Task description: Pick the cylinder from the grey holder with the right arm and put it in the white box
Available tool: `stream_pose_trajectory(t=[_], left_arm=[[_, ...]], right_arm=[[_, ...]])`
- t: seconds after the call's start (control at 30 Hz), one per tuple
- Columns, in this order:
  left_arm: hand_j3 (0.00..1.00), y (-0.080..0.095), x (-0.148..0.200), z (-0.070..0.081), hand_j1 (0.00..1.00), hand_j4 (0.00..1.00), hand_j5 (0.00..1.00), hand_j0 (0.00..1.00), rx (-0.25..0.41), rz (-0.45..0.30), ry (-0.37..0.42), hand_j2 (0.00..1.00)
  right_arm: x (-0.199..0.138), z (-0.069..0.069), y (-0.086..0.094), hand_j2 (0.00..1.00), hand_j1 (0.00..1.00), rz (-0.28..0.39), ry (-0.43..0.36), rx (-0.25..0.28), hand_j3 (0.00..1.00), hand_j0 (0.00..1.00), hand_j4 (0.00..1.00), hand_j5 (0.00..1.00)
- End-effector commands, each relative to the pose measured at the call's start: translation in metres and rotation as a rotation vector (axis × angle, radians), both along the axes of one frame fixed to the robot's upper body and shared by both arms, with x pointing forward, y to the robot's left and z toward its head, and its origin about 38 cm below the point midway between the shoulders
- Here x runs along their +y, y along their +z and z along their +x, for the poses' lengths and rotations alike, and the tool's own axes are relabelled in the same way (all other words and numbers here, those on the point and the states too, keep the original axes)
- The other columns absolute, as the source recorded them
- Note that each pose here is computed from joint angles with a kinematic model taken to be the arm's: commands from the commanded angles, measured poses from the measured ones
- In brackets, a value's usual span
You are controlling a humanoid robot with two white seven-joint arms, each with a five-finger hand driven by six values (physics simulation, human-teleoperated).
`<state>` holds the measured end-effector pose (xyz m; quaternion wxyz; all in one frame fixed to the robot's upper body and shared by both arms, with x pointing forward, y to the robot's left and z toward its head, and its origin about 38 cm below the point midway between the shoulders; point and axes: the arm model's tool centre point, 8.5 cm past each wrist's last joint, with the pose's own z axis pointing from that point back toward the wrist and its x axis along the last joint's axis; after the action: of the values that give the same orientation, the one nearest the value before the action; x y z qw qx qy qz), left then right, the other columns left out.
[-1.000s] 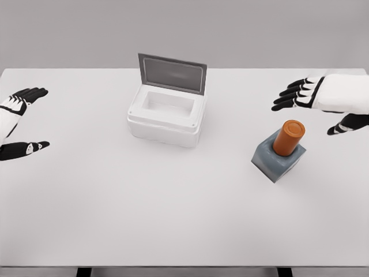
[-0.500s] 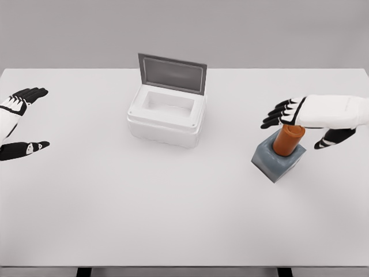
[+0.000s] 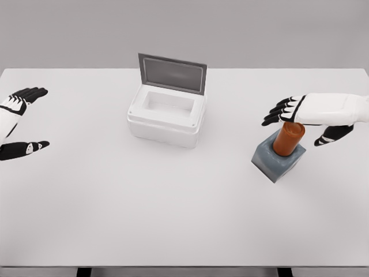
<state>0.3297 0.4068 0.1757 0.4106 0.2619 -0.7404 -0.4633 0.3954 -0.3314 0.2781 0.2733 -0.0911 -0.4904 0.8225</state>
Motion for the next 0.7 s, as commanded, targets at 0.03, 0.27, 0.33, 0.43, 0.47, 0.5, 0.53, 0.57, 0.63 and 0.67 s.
stream_pose_trajectory(t=[0.03,0.27,0.33,0.43,0.47,0.5,0.53,0.57,0.63,0.67], left_arm=[[1.00,0.001,0.000,0.000,1.00,1.00,1.00,1.00,-0.002,-0.006,-0.001,1.00],[1.00,0.001,0.000,0.000,1.00,1.00,1.00,1.00,-0.001,-0.006,0.000,1.00],[1.00,0.001,0.000,0.000,1.00,1.00,1.00,1.00,-0.003,-0.006,0.000,1.00],[1.00,0.001,0.000,0.000,1.00,1.00,1.00,1.00,-0.003,-0.006,0.000,1.00],[1.00,0.001,0.000,0.000,1.00,1.00,1.00,1.00,-0.003,-0.006,0.000,1.00],[1.00,0.001,0.000,0.000,1.00,1.00,1.00,1.00,-0.003,-0.006,0.000,1.00],[1.00,0.001,0.000,0.000,1.00,1.00,1.00,1.00,-0.003,-0.006,0.000,1.00],[1.00,0.001,0.000,0.000,1.00,1.00,1.00,1.00,-0.003,-0.006,0.000,1.00],[1.00,0.001,0.000,0.000,1.00,1.00,1.00,1.00,-0.003,-0.006,0.000,1.00],[1.00,0.001,0.000,0.000,1.00,1.00,1.00,1.00,-0.003,-0.006,0.000,1.00]], right_arm=[[0.003,0.001,-0.006,0.99,0.99,-0.007,0.004,0.012,0.99,0.99,0.99,0.99],[0.006,-0.003,-0.015,0.97,0.97,-0.019,0.019,0.035,0.97,0.97,0.97,0.97],[0.006,-0.003,-0.015,0.87,0.87,-0.019,0.019,0.034,0.87,0.87,0.87,0.87],[0.006,-0.003,-0.013,0.66,0.66,-0.019,0.019,0.031,0.66,0.66,0.66,0.66],[0.005,-0.003,-0.013,0.62,0.62,-0.019,0.017,0.030,0.62,0.62,0.62,0.62],[0.006,-0.003,-0.013,0.57,0.57,-0.019,0.018,0.030,0.57,0.57,0.57,0.57],[0.006,-0.002,-0.012,0.56,0.56,-0.019,0.017,0.029,0.56,0.56,0.56,0.56],[0.006,-0.002,-0.012,0.56,0.56,-0.019,0.017,0.029,0.56,0.56,0.56,0.56],[0.005,-0.003,-0.013,0.46,0.46,-0.019,0.017,0.030,0.46,0.46,0.46,0.46],[0.007,-0.003,-0.013,0.45,0.45,-0.018,0.020,0.031,0.45,0.45,0.45,0.45]])
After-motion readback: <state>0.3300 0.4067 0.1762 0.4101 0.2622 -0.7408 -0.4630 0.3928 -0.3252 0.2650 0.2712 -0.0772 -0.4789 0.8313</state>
